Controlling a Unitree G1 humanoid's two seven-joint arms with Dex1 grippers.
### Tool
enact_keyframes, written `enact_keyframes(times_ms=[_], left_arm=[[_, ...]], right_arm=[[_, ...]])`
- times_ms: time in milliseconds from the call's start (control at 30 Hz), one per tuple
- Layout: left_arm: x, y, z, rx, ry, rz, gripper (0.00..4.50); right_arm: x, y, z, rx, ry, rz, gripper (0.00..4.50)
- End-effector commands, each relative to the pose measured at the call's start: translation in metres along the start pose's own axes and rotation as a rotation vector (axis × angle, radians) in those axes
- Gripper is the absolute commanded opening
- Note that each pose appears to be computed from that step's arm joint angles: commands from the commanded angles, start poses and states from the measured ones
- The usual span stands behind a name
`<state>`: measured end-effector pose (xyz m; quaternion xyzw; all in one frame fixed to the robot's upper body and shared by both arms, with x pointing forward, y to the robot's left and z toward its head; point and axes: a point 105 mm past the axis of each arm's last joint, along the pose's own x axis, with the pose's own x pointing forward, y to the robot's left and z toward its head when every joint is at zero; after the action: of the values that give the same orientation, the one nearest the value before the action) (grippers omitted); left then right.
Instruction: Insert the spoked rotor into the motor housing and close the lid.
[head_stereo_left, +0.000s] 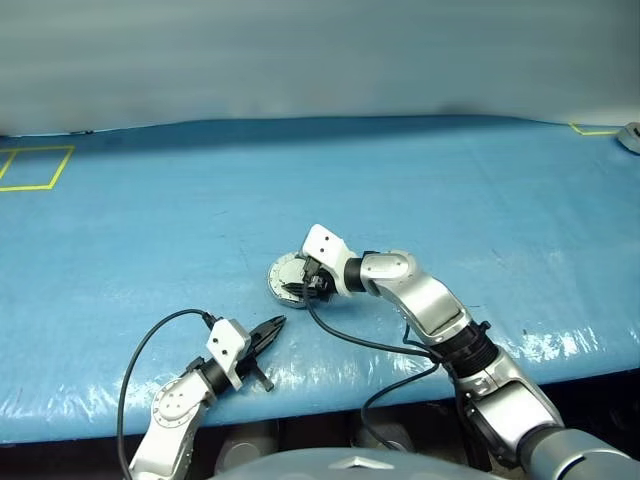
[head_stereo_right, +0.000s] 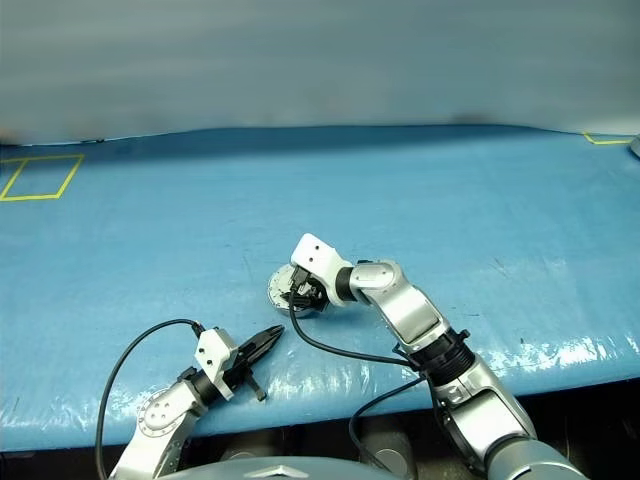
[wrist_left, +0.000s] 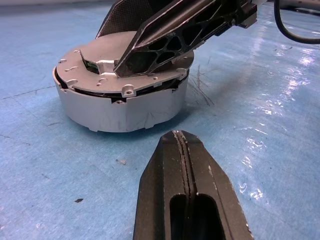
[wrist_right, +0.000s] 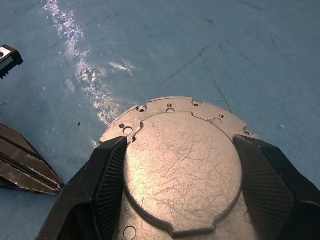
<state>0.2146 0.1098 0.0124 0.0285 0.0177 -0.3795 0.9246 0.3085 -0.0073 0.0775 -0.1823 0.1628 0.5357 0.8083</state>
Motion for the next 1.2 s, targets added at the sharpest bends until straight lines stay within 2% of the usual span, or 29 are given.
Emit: enact_keyframes(times_ms=[33,200,833,1200], left_arm=[[0.0,0.001,0.004,0.009,-0.027,0.004,0.0],[0.0,0.001,0.004,0.007,-0.028,0.002,0.0],[0.0,0.0,0.005,0.005,-0.03,0.008,0.0],[0.0,0.0,0.005,0.006,-0.03,0.007,0.0]], right_arm=[[0.002,0.001,-0.005,0.032,0.001,-0.002,3.04],[0.003,-0.001,-0.003,0.076,-0.032,-0.029,3.04],[0.009,-0.001,-0.019,0.094,0.021,-0.087,3.04],[0.008,-0.002,-0.026,0.002,0.038,-0.087,3.04]])
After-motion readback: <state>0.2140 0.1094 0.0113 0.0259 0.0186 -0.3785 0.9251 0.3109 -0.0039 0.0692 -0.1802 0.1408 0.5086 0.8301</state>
